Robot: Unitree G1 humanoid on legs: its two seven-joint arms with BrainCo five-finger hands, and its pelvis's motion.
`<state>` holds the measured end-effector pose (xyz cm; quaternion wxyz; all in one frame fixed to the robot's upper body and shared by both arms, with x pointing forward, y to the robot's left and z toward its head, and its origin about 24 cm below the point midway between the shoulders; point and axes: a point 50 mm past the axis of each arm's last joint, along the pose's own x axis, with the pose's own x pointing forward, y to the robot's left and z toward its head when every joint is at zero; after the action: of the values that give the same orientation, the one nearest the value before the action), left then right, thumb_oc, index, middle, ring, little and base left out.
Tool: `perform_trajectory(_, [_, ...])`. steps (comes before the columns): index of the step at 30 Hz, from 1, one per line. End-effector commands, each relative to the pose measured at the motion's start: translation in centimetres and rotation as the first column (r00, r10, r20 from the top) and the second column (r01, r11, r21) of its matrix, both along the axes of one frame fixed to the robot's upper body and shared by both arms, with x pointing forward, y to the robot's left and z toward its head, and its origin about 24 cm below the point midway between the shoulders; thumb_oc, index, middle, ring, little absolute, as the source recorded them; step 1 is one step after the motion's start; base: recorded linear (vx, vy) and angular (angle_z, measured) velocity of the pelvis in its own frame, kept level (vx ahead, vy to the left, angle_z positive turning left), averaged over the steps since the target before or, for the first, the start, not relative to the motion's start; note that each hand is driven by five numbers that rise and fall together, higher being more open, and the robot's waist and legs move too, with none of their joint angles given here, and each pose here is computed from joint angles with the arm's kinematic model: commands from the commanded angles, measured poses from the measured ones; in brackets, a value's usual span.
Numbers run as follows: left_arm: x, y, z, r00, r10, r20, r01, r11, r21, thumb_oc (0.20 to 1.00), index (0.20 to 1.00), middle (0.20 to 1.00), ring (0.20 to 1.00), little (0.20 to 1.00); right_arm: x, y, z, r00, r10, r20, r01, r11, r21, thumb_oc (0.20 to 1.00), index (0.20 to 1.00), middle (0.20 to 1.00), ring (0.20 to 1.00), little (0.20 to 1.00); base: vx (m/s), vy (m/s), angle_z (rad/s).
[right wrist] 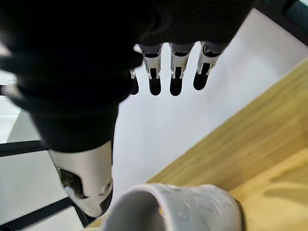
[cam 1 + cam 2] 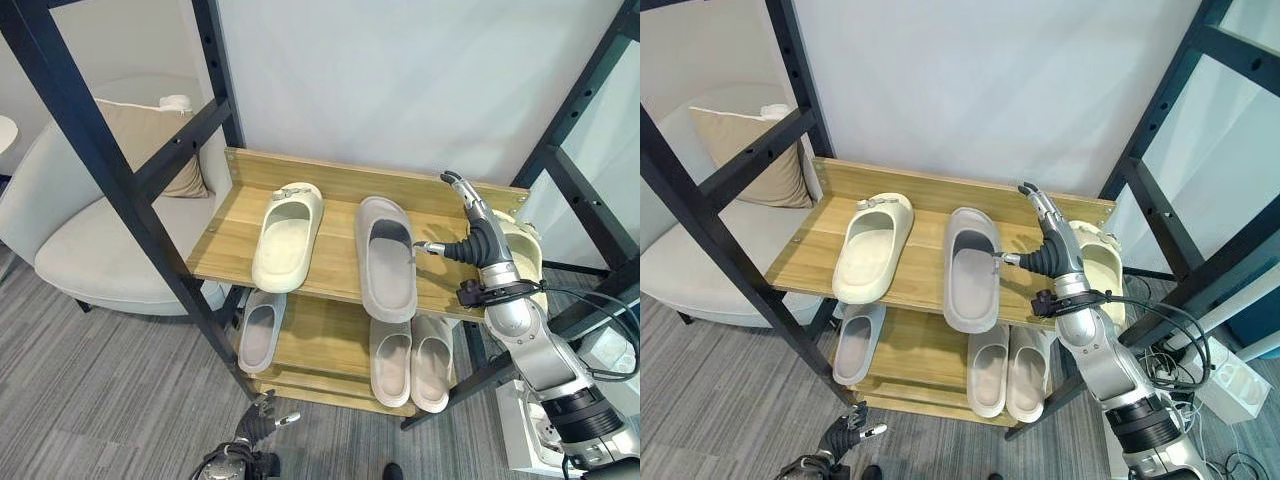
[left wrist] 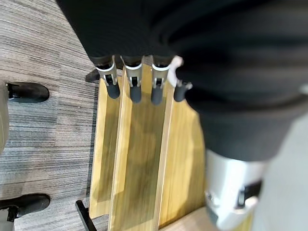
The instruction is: Arrange the slippers neatly on the shoe rack.
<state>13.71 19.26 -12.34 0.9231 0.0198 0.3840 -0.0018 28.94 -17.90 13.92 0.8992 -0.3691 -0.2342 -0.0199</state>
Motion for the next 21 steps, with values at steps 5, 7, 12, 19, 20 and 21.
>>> perform_trajectory(5, [3.1, 0.1, 1.8, 0.991, -0.011, 0.133, 0.014, 1.0, -0.025, 1.0, 1.0, 1.0, 1.0, 1.0, 0.5, -1.5, 3.1, 0.991, -0.037, 0.126, 0.041, 0.999, -0.026, 1.0, 1.0, 1.0, 1.0, 1.0, 0.0, 0.0, 0.0])
perform_trajectory(7, [3.0, 0.1, 1.8, 0.991, -0.013, 0.13, 0.016, 1.0, -0.024, 1.0, 1.0, 1.0, 1.0, 1.0, 0.6, -1.5, 3.1, 0.992, -0.04, 0.121, 0.043, 0.999, -0.029, 1.0, 1.0, 1.0, 1.0, 1.0, -0.01, 0.014, 0.04])
perform_trajectory(12, [2.7, 0.2, 1.6, 0.992, -0.018, 0.121, 0.021, 1.0, -0.024, 1.0, 1.0, 1.0, 1.0, 1.0, 2.0, -1.8, 2.6, 0.994, -0.069, 0.089, 0.075, 0.995, -0.064, 1.0, 1.0, 1.0, 1.0, 1.0, -0.02, 0.016, 0.11])
perform_trajectory(19, [2.9, 0.7, 1.9, 0.991, -0.01, 0.136, 0.013, 1.0, -0.021, 1.0, 1.0, 1.0, 1.0, 1.0, 3.9, -1.2, 2.6, 0.994, -0.087, 0.069, 0.093, 0.991, -0.099, 0.583, 0.583, 0.583, 0.583, 0.583, -0.01, 0.013, 0.08])
perform_trajectory(20, [2.9, 0.7, 1.9, 0.99, -0.006, 0.14, 0.009, 1.0, -0.023, 1.0, 1.0, 1.0, 1.0, 1.0, 4.2, -0.9, 2.8, 0.994, -0.083, 0.073, 0.09, 0.99, -0.106, 0.423, 0.423, 0.423, 0.423, 0.423, 0.0, 0.017, 0.17])
perform_trajectory(21, [2.9, 0.7, 1.9, 0.99, -0.006, 0.14, 0.009, 1.0, -0.023, 1.0, 1.0, 1.0, 1.0, 1.0, 4.2, -0.9, 2.8, 0.994, -0.082, 0.074, 0.09, 0.99, -0.106, 0.335, 0.335, 0.335, 0.335, 0.335, 0.0, 0.019, 0.04])
